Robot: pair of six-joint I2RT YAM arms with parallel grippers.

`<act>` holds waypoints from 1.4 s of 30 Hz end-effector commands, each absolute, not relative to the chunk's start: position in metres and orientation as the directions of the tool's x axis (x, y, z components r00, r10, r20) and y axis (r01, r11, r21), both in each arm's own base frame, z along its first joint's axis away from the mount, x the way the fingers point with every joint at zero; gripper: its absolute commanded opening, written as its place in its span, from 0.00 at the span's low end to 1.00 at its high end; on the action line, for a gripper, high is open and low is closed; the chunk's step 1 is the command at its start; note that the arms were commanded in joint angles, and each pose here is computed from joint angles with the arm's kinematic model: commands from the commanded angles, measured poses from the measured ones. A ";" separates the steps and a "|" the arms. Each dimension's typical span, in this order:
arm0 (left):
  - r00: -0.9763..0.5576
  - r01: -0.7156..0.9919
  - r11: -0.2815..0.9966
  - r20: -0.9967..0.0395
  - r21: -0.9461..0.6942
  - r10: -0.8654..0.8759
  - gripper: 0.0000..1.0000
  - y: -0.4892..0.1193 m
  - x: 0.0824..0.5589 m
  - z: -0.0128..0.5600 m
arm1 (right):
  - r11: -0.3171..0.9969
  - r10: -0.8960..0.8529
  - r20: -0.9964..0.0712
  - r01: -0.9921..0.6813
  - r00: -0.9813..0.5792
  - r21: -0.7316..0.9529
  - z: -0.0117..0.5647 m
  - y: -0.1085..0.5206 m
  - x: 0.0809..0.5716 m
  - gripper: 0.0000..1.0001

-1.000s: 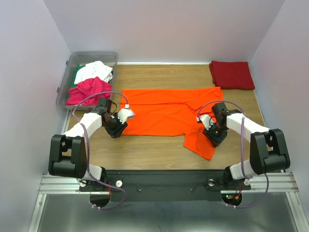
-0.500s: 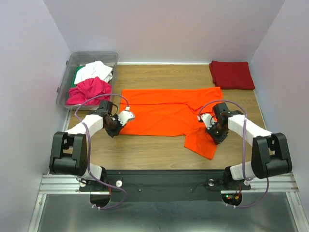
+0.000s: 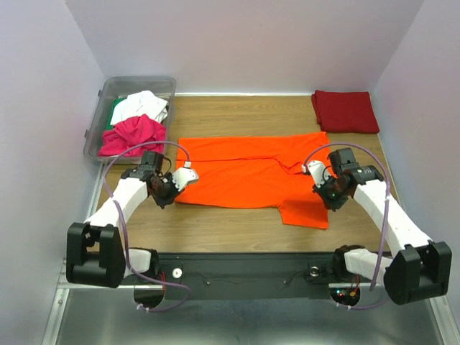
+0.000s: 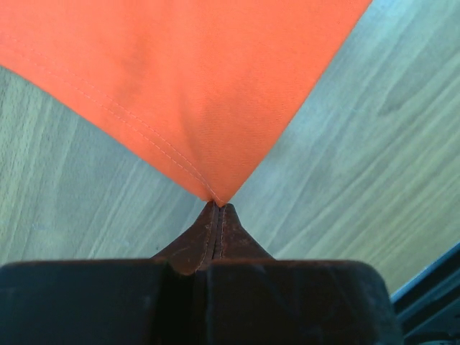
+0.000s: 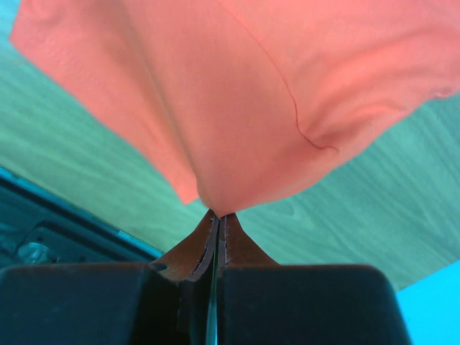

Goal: Fold and stack the t-shirts
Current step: Fold the tshirt

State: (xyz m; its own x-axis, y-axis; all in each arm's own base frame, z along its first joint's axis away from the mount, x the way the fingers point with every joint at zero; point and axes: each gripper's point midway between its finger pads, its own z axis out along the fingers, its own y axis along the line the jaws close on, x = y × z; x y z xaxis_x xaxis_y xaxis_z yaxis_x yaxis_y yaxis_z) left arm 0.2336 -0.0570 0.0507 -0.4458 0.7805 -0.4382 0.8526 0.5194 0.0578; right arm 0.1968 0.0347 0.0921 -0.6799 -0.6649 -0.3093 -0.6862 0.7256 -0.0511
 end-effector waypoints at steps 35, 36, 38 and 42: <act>-0.543 0.693 0.709 -0.551 0.132 0.634 0.00 -0.055 0.398 0.094 | 0.782 -0.605 -0.378 -0.613 -0.701 -0.115 0.111 0.021 0.396 0.01; -0.557 0.693 0.710 -0.537 0.120 0.634 0.00 -0.055 0.398 0.084 | 0.789 -0.598 -0.367 -0.603 -0.713 -0.114 0.101 0.019 0.399 0.00; -0.565 0.689 0.714 -0.528 0.119 0.634 0.00 -0.053 0.401 0.077 | 0.798 -0.589 -0.360 -0.590 -0.723 -0.121 0.094 0.017 0.403 0.01; -0.577 0.676 0.728 -0.532 0.115 0.620 0.23 -0.054 0.408 0.073 | 0.837 -0.537 -0.362 -0.534 -0.762 -0.119 0.087 0.011 0.412 0.09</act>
State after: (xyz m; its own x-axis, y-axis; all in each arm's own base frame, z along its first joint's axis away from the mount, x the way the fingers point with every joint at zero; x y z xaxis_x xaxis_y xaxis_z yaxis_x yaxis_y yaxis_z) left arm 0.3838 -0.0543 0.0498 -0.5999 0.6434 -0.4755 0.7066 0.7048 0.0623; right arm 0.3833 0.0182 0.0709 -0.7502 -0.5988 -0.2804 -0.6082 0.7913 -0.0625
